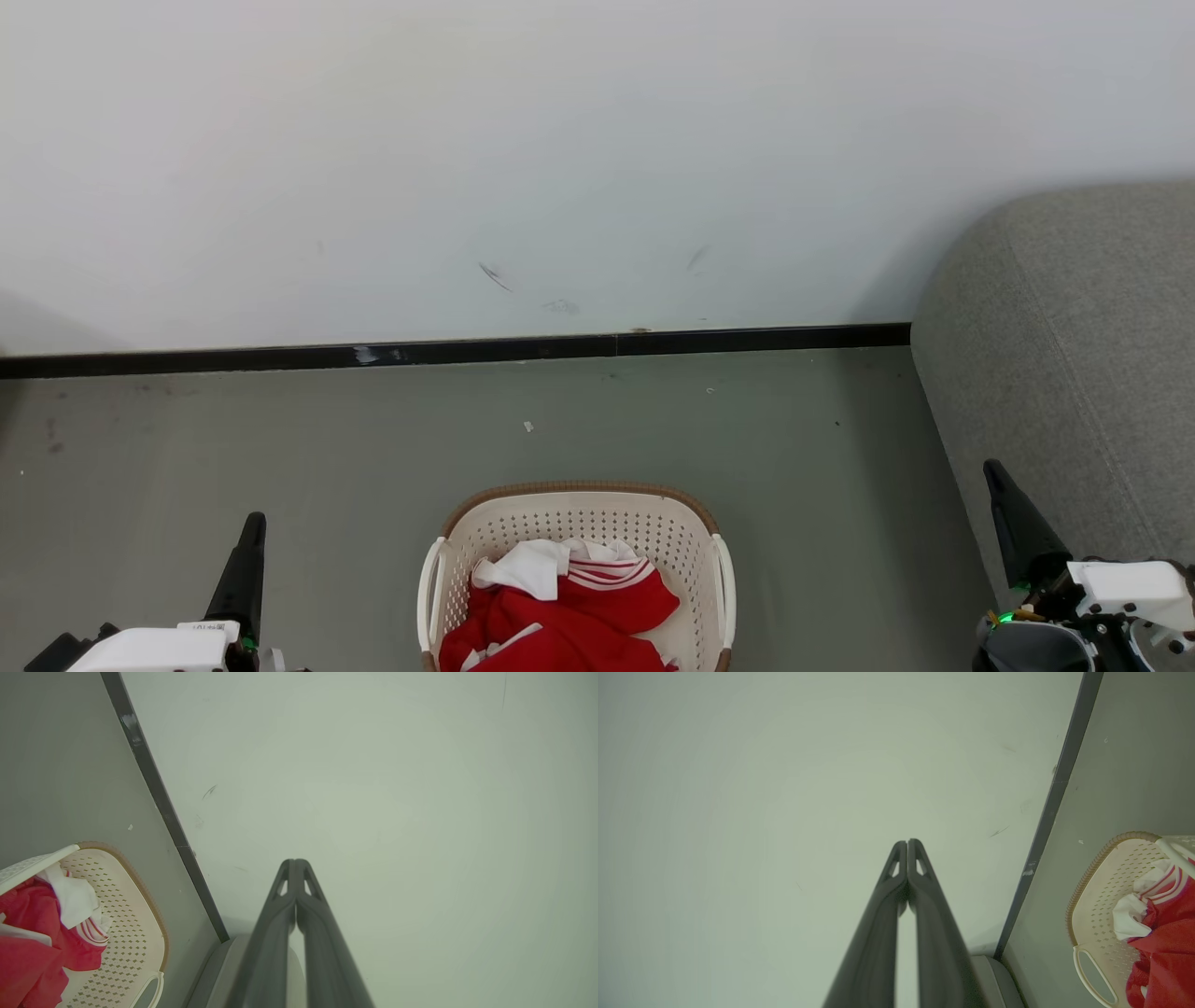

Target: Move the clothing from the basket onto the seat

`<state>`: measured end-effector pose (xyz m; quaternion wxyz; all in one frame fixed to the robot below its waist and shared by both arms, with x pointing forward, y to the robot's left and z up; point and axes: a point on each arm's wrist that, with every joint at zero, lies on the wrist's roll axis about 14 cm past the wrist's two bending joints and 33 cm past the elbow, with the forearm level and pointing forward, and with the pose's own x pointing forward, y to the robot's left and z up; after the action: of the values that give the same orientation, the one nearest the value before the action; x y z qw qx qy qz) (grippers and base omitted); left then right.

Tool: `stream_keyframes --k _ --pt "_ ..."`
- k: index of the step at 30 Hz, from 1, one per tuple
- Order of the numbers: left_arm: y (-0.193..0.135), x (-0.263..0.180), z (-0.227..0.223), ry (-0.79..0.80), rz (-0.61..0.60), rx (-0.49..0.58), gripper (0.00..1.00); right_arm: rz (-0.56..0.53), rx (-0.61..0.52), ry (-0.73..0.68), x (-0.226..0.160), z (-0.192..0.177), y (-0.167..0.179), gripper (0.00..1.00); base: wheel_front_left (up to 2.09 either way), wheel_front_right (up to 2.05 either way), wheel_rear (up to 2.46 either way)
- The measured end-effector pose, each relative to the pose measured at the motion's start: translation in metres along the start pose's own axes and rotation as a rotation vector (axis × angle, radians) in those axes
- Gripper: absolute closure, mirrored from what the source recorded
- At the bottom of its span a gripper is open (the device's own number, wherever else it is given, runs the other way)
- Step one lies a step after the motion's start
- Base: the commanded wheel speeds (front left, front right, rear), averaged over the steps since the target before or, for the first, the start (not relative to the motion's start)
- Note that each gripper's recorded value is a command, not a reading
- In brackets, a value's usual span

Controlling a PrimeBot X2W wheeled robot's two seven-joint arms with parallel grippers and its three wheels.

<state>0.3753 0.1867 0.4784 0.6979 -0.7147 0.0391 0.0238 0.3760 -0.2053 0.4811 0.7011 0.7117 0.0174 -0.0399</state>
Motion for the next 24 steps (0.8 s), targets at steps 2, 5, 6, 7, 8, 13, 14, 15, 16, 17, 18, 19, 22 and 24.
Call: stream_keyframes --k 2,5,6,7,8,13,14,15,16,17,18,19,22,24 --pt "0.0000 0.0000 0.0000 0.000 0.000 0.000 1.00 0.000 0.000 0.000 0.0000 0.0000 0.0000 1.00 0.00 0.00 0.00" --pt "0.0001 0.0000 0.0000 0.000 0.000 0.000 1.00 0.000 0.000 0.000 0.0000 0.0000 0.0000 1.00 0.00 0.00 0.00" --pt "0.0000 0.0000 0.0000 0.000 0.000 0.000 1.00 0.000 0.000 0.000 0.0000 0.0000 0.0000 1.00 0.00 0.00 0.00" --pt "0.0000 0.0000 0.0000 0.000 0.000 0.000 1.00 0.000 0.000 0.000 0.0000 0.0000 0.0000 1.00 0.00 0.00 0.00" --pt "0.0000 0.0000 0.0000 0.000 0.000 0.000 1.00 0.000 0.000 0.000 0.0000 0.0000 0.0000 1.00 0.00 0.00 0.00" --pt "0.0000 0.0000 0.0000 0.000 0.000 -0.001 1.00 0.000 0.000 0.000 0.0000 0.0000 0.0000 1.00 0.00 0.00 0.00" --pt "0.0000 0.0000 0.0000 0.000 0.000 -0.001 1.00 0.000 0.000 0.000 0.0000 0.0000 0.0000 1.00 0.00 0.00 0.00" --pt "0.0000 0.0000 0.0000 0.000 0.000 -0.001 1.00 0.000 0.000 0.000 0.0000 0.0000 0.0000 1.00 0.00 0.00 0.00" --pt "0.0000 0.0000 0.0000 0.000 0.000 0.000 1.00 0.000 0.000 0.000 0.0000 0.0000 0.0000 1.00 0.00 0.00 0.00" --pt "0.0000 0.0000 0.0000 0.000 0.000 0.000 1.00 0.000 0.000 0.000 0.0000 0.0000 0.0000 1.00 0.00 0.00 0.00" --pt "0.0000 0.0000 0.0000 0.000 0.000 0.000 1.00 0.000 0.000 0.000 0.0000 0.0000 0.0000 1.00 0.00 0.00 0.00" --pt "0.0000 0.0000 0.0000 0.000 0.000 -0.001 1.00 0.000 0.000 0.000 0.0000 0.0000 0.0000 1.00 0.00 0.00 0.00" --pt "0.0000 0.0000 0.0000 0.000 0.000 0.000 1.00 0.000 0.000 0.000 0.0000 0.0000 -0.0001 1.00 0.00 0.00 0.00" --pt "0.0000 0.0000 0.0000 0.000 0.000 -0.001 1.00 0.000 0.000 0.000 0.0000 0.0000 -0.0001 1.00 0.00 0.00 0.00"
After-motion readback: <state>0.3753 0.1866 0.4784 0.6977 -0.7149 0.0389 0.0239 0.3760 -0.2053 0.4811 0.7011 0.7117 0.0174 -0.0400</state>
